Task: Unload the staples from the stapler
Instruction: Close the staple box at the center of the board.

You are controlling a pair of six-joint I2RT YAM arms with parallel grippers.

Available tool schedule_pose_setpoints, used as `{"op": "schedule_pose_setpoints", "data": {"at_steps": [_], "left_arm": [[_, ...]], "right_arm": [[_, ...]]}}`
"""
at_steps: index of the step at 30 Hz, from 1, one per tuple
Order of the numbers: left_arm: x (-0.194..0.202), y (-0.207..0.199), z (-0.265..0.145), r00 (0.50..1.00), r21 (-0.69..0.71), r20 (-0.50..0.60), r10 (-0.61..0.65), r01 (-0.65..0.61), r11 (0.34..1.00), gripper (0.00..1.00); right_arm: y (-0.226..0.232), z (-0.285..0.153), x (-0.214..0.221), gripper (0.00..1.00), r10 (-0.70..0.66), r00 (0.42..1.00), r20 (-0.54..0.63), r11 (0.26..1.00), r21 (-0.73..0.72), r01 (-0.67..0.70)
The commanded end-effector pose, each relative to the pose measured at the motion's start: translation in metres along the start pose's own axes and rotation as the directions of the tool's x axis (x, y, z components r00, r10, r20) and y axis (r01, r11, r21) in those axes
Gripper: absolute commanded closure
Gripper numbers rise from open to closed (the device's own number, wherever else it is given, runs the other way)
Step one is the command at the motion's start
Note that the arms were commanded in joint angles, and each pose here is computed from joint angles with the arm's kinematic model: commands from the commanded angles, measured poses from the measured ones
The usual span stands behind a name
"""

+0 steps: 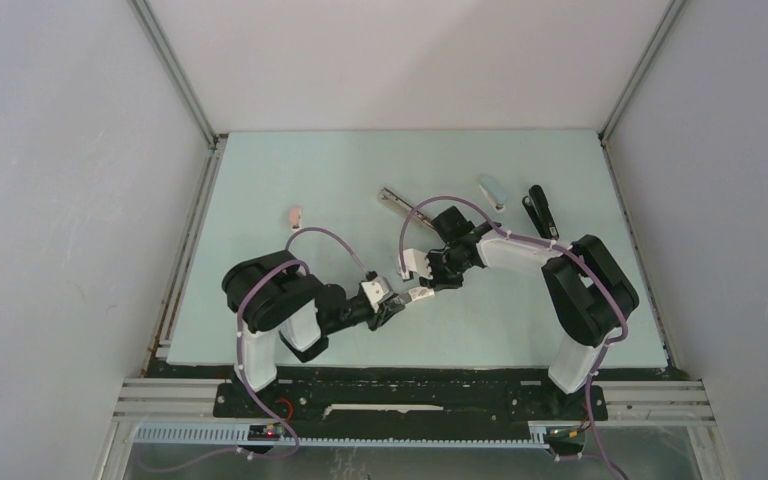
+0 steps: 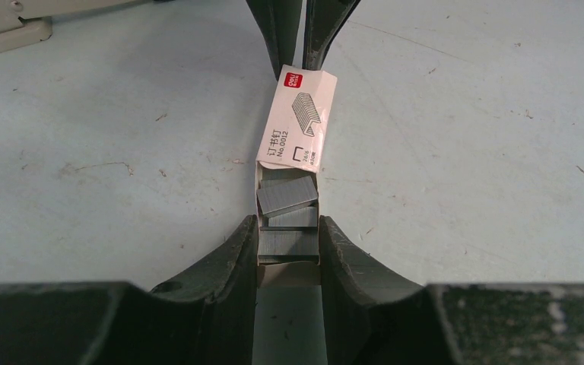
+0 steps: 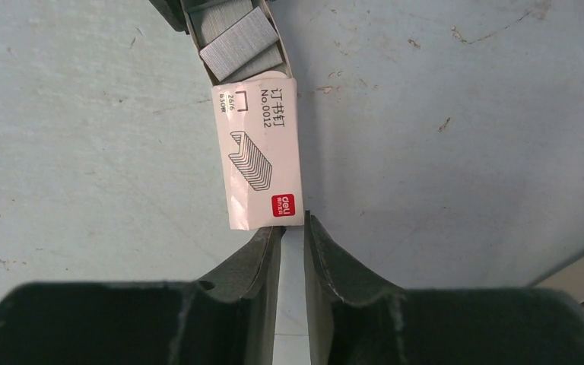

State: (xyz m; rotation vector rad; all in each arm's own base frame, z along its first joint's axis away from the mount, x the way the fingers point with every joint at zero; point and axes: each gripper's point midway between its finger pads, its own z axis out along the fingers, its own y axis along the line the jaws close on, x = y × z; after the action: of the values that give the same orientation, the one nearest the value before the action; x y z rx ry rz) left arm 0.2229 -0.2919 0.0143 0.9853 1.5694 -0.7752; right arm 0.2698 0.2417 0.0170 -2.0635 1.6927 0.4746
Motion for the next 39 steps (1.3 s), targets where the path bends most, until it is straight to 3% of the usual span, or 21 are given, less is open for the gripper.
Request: {"op": "schedule_pose_setpoints", "data": {"at_steps": [1, 21, 30, 39], "left_arm": [[0.027, -0.012, -0.002, 0.995, 0.055, -0.093, -0.022, 0.027, 0.998, 0.66], [0.028, -0.017, 0.0, 0.996, 0.083, -0.091, -0.02, 0.027, 0.996, 0.67], [0.011, -0.006, -0.004, 0.997, 0.005, -0.051, -0.065, 0.066, 0.998, 0.44], [-0.03, 0.003, -0.022, 0.985, -0.087, 0.067, -0.156, 0.162, 0.983, 0.23]], "right_arm": [[-0.003, -0.004, -0.016, 0.74, -0.034, 0.999, 0.03, 0.999, 0.001, 0.034], [-0.01, -0.002, -0.009, 0.73, -0.026, 1.0, 0.001, 1.0, 0.016, 0.026], [-0.023, -0.018, 0.0, 0.6, 0.033, 0.999, 0.008, 0.997, 0.068, -0.033], [-0.024, -0.036, 0.003, 0.56, 0.06, 0.998, 0.025, 0.995, 0.083, -0.062]]}}
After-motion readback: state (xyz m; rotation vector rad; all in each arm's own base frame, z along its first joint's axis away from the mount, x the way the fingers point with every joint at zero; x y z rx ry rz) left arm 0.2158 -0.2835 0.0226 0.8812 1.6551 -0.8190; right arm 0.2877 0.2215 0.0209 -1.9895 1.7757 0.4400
